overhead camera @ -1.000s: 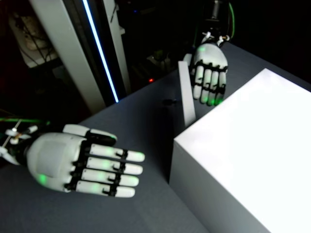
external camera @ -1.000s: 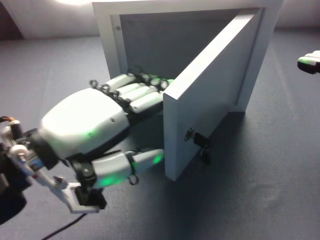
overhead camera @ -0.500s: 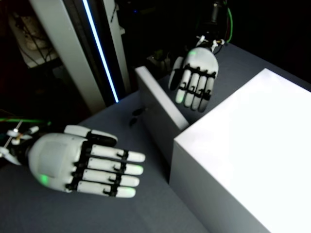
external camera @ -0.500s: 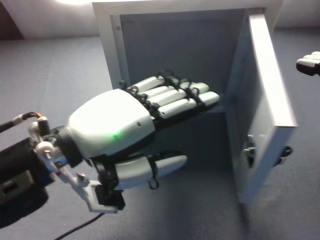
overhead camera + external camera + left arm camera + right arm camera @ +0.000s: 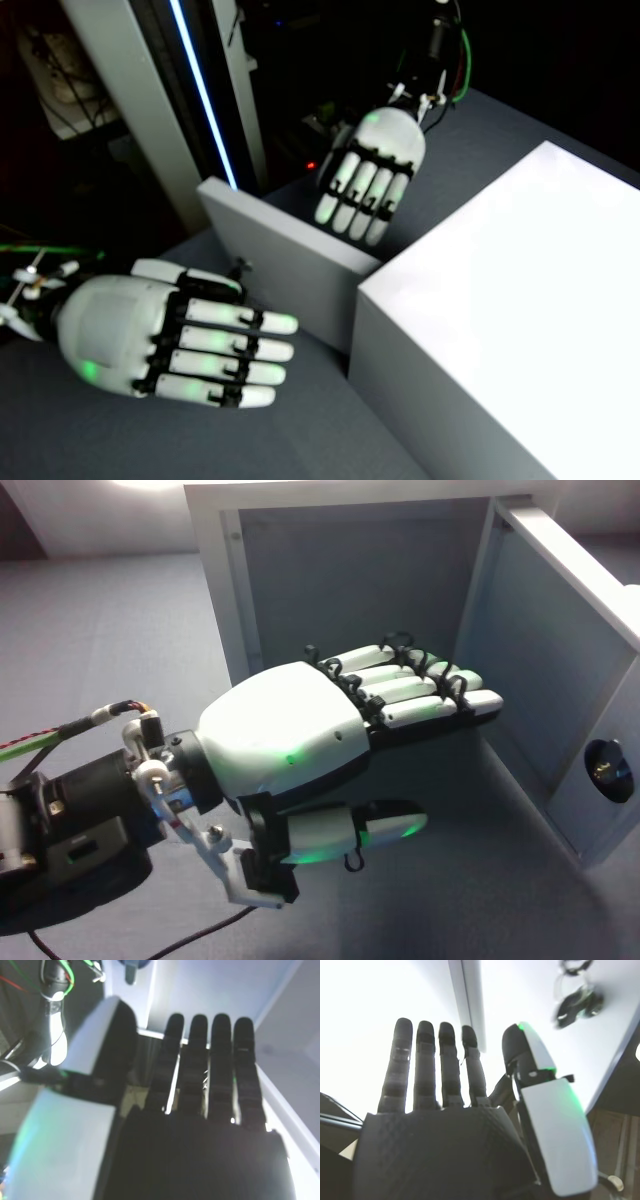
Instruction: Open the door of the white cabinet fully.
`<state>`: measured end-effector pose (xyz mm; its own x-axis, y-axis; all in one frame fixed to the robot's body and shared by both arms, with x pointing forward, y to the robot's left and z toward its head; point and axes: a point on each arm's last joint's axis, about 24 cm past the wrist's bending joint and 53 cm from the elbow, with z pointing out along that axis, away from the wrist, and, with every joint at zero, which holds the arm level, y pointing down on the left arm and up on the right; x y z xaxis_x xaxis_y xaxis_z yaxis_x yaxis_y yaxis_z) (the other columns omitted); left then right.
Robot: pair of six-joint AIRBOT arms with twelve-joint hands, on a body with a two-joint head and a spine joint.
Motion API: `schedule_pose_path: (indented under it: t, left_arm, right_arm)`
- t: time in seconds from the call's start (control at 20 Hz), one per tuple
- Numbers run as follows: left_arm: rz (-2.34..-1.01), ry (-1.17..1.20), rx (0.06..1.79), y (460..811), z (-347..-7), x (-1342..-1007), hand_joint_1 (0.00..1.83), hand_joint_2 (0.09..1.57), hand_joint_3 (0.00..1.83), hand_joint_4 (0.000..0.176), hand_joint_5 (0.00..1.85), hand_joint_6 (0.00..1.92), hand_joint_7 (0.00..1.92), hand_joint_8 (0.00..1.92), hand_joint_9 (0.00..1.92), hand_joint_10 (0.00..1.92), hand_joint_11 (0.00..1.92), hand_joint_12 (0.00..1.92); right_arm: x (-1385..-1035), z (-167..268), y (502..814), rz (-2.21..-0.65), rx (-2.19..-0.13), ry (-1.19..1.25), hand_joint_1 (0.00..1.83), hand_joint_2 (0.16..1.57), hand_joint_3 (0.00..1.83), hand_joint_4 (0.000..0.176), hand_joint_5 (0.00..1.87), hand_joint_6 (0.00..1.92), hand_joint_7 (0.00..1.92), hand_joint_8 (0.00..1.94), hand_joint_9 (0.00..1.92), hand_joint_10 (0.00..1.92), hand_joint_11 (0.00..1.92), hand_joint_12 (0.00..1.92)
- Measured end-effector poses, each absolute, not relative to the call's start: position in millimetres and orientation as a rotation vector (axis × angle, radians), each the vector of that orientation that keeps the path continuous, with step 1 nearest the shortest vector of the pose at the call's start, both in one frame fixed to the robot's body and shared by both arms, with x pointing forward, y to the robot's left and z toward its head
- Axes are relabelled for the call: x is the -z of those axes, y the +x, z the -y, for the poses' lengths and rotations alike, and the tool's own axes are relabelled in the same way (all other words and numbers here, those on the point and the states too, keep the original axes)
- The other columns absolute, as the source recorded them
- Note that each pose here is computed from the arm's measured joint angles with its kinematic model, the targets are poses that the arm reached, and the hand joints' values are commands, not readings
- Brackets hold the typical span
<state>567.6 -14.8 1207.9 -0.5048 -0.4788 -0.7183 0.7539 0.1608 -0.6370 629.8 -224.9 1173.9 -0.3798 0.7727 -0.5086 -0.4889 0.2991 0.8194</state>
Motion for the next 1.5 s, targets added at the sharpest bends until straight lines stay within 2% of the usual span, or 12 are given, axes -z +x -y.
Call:
schedule_pose_path:
  t: [0.2,0.4,0.6,0.7,0.75,0.85,1.0,1.05,1.1,1.2,1.4,1.5]
  left_arm:
    - [-1.395,0.314,1.569,568,27,-1218,0.75,1.3,0.0,0.0,0.27,0.01,0.28,0.01,0.25,0.0,0.16,0.32]
    - [-1.384,0.328,1.586,568,41,-1221,0.76,1.27,0.0,0.0,0.1,0.0,0.13,0.0,0.16,0.0,0.13,0.21]
    - [-1.374,0.354,1.596,565,53,-1223,0.59,1.39,0.01,0.0,0.04,0.0,0.05,0.0,0.1,0.0,0.13,0.09]
    - [-1.374,0.359,1.598,565,55,-1223,0.67,1.38,0.0,0.0,0.06,0.01,0.08,0.01,0.14,0.01,0.18,0.1]
    - [-1.376,0.359,1.596,565,54,-1223,0.44,1.42,0.02,0.0,0.02,0.0,0.03,0.0,0.07,0.01,0.14,0.07]
    - [-1.389,0.352,1.576,565,40,-1223,0.49,1.38,0.0,0.0,0.06,0.01,0.06,0.01,0.07,0.01,0.11,0.05]
    - [-1.407,0.339,1.538,569,21,-1220,0.65,1.35,0.0,0.0,0.17,0.01,0.16,0.01,0.17,0.01,0.23,0.08]
    - [-1.426,0.316,1.522,572,11,-1217,0.51,1.42,0.02,0.0,0.16,0.0,0.16,0.0,0.17,0.01,0.22,0.07]
    - [-1.444,0.302,1.504,573,2,-1213,0.5,1.43,0.02,0.0,0.16,0.0,0.17,0.0,0.19,0.01,0.23,0.07]
    - [-1.472,0.257,1.472,578,-17,-1208,0.46,1.47,0.02,0.0,0.12,0.0,0.13,0.0,0.2,0.0,0.24,0.07]
    - [-1.479,0.109,1.427,587,-63,-1202,0.27,1.5,0.01,0.0,0.04,0.0,0.09,0.0,0.12,0.0,0.17,0.04]
    - [-1.503,0.05,1.389,584,-91,-1195,0.25,1.48,0.0,0.0,0.07,0.0,0.11,0.0,0.14,0.0,0.15,0.19]
  right_arm:
    - [-1174,225,630,-1.411,-1.374,0.281,0.64,1.37,0.0,0.0,0.3,0.0,0.26,0.0,0.23,0.0,0.0,0.61]
    - [-1173,226,631,-1.411,-1.373,0.277,0.67,1.38,0.0,0.0,0.3,0.0,0.27,0.0,0.23,0.0,0.0,0.58]
    - [-1172,225,631,-1.414,-1.372,0.276,0.68,1.38,0.0,0.0,0.3,0.0,0.27,0.0,0.22,0.0,0.0,0.48]
    - [-1172,225,632,-1.415,-1.372,0.273,0.69,1.38,0.0,0.0,0.3,0.0,0.26,0.0,0.21,0.0,0.0,0.46]
    - [-1172,225,632,-1.414,-1.374,0.278,0.71,1.37,0.0,0.0,0.3,0.0,0.26,0.0,0.19,0.0,0.0,0.49]
    - [-1172,225,632,-1.414,-1.375,0.278,0.71,1.38,0.0,0.0,0.3,0.01,0.28,0.01,0.23,0.01,0.01,0.53]
    - [-1175,231,635,-1.401,-1.366,0.298,0.74,1.4,0.0,0.0,0.3,0.0,0.27,0.0,0.25,0.0,0.11,0.38]
    - [-1179,235,636,-1.385,-1.362,0.306,0.72,1.42,0.0,0.0,0.27,0.0,0.25,0.0,0.25,0.0,0.16,0.29]
    - [-1183,239,637,-1.37,-1.356,0.312,0.66,1.43,0.0,0.0,0.26,0.0,0.25,0.0,0.24,0.0,0.19,0.21]
    - [-1193,249,639,-1.331,-1.344,0.33,0.72,1.42,0.0,0.0,0.26,0.0,0.22,0.0,0.18,0.0,0.11,0.14]
    - [-1198,251,636,-1.298,-1.358,0.343,0.77,1.42,0.0,0.0,0.27,0.0,0.25,0.0,0.19,0.0,0.13,0.13]
    - [-1198,254,635,-1.287,-1.357,0.354,0.69,1.41,0.0,0.0,0.28,0.0,0.26,0.01,0.21,0.01,0.16,0.13]
